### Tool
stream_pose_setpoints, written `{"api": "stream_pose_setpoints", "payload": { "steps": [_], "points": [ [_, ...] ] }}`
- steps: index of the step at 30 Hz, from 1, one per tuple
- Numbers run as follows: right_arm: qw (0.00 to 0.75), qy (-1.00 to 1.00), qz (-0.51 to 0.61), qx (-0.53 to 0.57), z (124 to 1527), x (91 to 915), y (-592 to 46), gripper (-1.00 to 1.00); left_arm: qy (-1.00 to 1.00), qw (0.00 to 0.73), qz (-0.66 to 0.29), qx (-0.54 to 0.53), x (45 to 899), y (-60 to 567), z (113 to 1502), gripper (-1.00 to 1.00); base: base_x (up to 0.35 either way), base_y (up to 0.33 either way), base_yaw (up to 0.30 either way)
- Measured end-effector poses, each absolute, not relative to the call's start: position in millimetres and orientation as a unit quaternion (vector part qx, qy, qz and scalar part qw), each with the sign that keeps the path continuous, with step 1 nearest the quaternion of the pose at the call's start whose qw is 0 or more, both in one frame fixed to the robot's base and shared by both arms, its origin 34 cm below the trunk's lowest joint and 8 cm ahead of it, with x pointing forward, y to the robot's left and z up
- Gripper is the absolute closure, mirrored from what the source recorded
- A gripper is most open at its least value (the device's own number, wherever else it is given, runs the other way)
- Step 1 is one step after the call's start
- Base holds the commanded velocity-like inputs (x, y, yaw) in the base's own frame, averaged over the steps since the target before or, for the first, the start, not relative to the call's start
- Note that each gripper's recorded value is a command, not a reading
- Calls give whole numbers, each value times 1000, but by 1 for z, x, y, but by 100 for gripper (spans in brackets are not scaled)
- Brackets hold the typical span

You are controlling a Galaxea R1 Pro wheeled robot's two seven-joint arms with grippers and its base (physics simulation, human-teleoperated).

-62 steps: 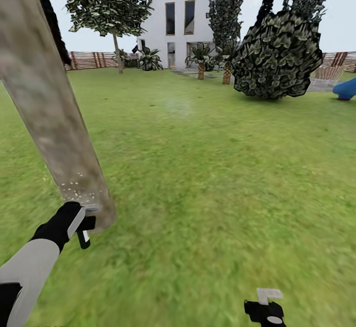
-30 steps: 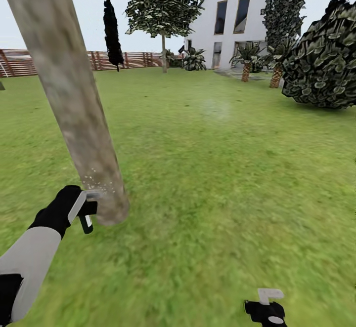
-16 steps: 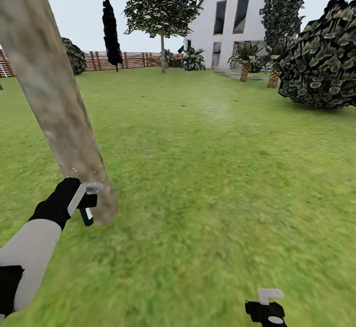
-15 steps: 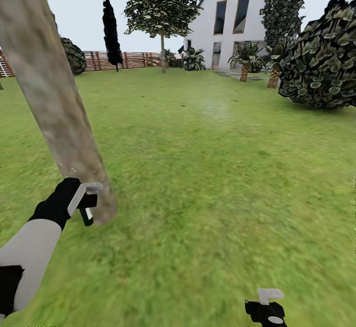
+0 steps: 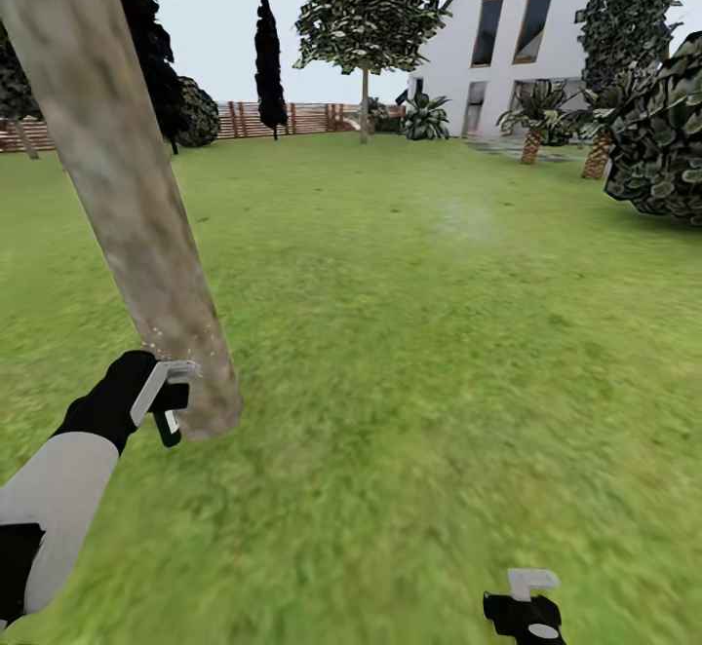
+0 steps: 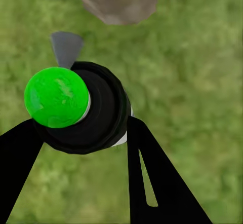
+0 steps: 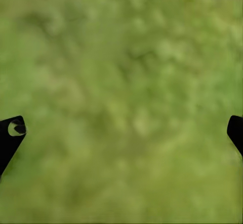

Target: In the garden, pick up the pesticide atomizer on the floor and spray pesticide onto both trees until each tree trunk is fully covered.

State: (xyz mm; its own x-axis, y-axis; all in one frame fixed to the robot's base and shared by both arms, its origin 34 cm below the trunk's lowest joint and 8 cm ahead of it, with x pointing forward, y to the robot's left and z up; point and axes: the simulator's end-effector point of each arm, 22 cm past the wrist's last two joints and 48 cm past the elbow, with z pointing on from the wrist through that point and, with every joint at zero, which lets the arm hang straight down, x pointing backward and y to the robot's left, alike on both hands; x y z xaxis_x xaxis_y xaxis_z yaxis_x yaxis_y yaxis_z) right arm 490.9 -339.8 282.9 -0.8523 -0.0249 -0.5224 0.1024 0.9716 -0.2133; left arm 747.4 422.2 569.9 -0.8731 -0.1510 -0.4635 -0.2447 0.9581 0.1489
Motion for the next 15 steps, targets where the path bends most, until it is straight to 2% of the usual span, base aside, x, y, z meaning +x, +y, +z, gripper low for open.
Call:
{"api": "stream_pose_setpoints", "payload": {
  "steps": [10,15],
  "points": [
    [271,955,-117,20,283,491,-339,-100,964,227,99,-100,746,417,565,100,257,-231,21],
    [271,955,-116,20,283,491,-338,-100,964,226,101,-101,745,420,565,100,231,-251,181]
  ]
}}
